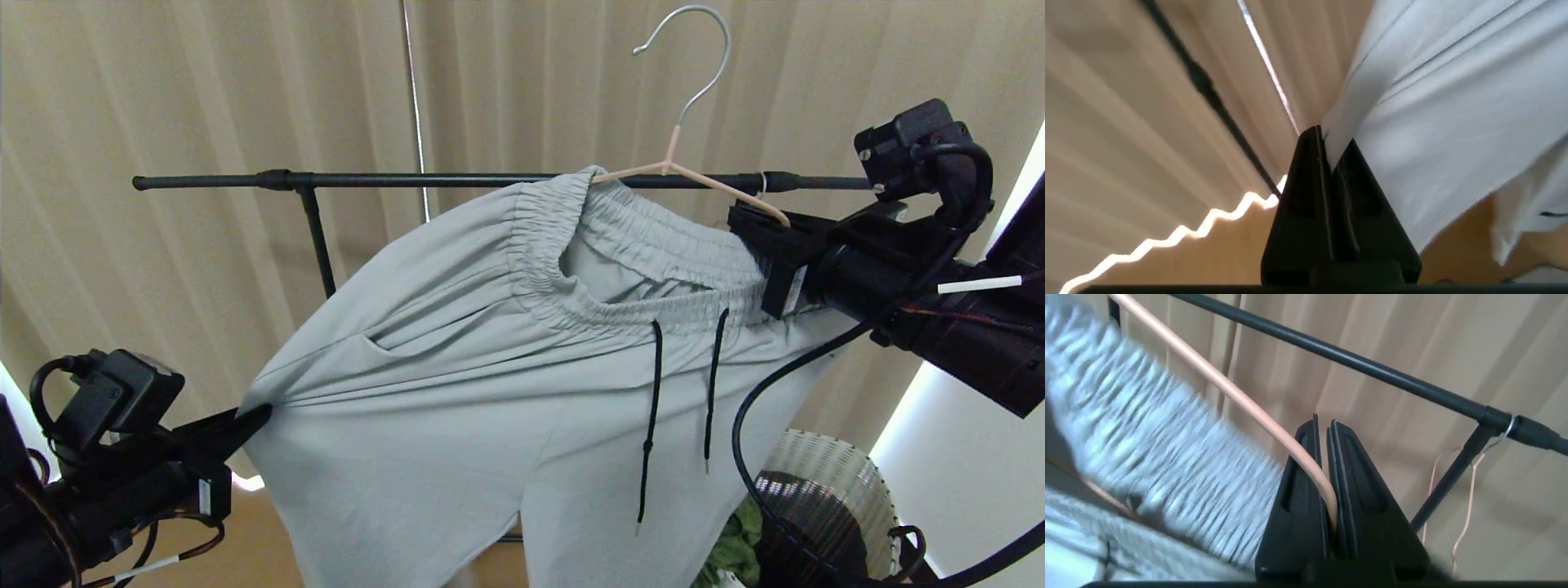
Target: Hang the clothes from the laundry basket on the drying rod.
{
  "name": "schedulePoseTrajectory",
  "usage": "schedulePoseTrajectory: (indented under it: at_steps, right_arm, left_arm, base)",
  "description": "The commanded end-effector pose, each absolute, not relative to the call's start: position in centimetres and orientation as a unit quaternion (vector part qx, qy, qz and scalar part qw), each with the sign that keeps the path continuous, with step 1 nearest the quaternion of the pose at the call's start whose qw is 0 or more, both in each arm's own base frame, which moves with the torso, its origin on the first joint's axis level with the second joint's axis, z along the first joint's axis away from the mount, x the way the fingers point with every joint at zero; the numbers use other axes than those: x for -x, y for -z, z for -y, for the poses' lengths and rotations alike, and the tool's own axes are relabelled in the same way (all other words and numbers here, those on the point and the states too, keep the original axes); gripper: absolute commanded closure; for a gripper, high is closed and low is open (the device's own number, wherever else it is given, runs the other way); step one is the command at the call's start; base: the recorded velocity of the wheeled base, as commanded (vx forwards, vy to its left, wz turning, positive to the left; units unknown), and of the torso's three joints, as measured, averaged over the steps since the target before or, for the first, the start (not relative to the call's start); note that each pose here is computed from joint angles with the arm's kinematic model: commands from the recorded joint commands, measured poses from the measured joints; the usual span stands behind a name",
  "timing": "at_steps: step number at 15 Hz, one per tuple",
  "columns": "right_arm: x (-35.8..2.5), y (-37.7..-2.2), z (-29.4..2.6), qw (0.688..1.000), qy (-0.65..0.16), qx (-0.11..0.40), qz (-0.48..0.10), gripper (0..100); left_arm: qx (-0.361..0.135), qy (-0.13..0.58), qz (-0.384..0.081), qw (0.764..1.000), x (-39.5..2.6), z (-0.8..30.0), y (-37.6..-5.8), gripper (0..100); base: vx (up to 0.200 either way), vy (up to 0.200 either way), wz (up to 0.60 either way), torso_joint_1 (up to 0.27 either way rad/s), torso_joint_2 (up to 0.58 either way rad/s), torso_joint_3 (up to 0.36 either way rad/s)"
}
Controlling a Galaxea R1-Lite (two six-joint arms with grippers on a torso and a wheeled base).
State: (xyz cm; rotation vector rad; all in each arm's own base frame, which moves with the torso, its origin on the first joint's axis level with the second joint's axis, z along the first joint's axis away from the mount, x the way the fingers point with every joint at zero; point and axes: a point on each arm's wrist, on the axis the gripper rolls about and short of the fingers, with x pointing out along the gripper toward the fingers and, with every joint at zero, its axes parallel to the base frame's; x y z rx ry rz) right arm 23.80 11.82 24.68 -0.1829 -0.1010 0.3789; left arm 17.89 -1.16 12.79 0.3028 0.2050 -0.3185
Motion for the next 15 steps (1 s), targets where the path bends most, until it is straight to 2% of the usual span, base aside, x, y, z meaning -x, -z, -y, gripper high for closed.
schedulePoseTrajectory:
  at_steps: [1,2,3,8,11,15]
  right_arm:
    - [-23.8,-24.6,-11.8,0.977,-0.188,0.092,0.049,100]
    - [-23.8,-24.6,-11.8,0.977,-0.188,0.092,0.048,100]
    - [-23.9,-24.5,-11.9,0.977,-0.188,0.092,0.047,100]
    - [-23.8,-24.3,-11.8,0.976,-0.187,0.104,0.035,100]
    - [-23.5,-23.7,-11.6,0.977,-0.179,0.117,-0.003,100]
    - [-22.8,-20.9,-10.1,0.977,-0.147,0.137,-0.072,100]
  left_arm:
    - [-0.149,0.15,-0.103,0.972,-17.9,0.9,-12.8,100]
    - [-0.147,0.152,-0.102,0.972,-17.8,0.9,-12.8,100]
    - [-0.149,0.153,-0.103,0.972,-17.7,0.9,-12.7,0]
    - [-0.152,0.181,-0.071,0.969,-16.7,2.0,-13.7,0]
    - [-0.121,0.214,-0.023,0.969,-14.7,3.1,-15.2,0]
    - [-0.125,0.215,-0.018,0.968,-14.4,3.1,-15.3,0]
  base:
    - [0.0,0.0,0.0,0.0,0.0,0.0]
    - [0.0,0.0,0.0,0.0,0.0,0.0]
    - [0.0,0.0,0.0,0.0,0.0,0.0]
    - [0.0,0.0,0.0,0.0,0.0,0.0]
    - [0.0,0.0,0.0,0.0,0.0,0.0]
    - [0.0,0.0,0.0,0.0,0.0,0.0]
